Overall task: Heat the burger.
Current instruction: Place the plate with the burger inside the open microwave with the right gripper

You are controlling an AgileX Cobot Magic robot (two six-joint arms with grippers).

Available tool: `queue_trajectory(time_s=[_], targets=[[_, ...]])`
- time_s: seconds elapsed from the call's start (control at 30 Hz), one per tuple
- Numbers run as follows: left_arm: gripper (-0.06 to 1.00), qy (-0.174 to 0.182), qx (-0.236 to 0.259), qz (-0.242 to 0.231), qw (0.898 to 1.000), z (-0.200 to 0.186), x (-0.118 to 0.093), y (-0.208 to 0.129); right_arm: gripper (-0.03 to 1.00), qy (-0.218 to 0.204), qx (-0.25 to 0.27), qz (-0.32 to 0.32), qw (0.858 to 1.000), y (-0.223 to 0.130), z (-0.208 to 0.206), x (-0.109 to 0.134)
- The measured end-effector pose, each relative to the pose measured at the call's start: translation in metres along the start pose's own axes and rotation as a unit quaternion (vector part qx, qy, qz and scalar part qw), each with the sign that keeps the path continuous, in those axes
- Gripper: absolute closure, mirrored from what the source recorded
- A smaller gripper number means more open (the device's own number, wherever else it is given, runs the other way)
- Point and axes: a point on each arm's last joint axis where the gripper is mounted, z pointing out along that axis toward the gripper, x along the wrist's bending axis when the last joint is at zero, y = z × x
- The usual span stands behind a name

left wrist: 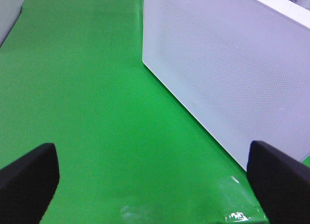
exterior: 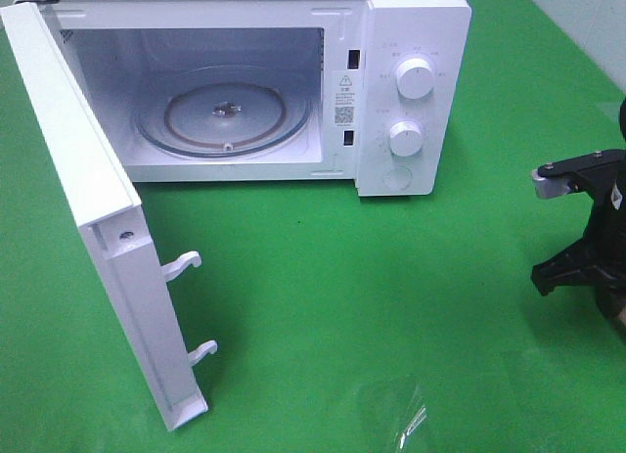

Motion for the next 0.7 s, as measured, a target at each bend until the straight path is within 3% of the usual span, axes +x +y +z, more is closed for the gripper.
queue_trajectory(time_s=[0.37, 0.7], targets=[[-0.03, 0.0, 0.0, 0.0, 1.0, 0.0, 0.0, 0.0, 0.95, -0.038, -0.014, -0.029, 0.999, -0.007, -0.031, 0.012], [-0.03, 0.0, 0.0, 0.0, 1.0, 0.0, 0.0, 0.0, 0.95, -0.052, -0.063, -0.059, 0.995, -0.019, -0.075, 0.025]])
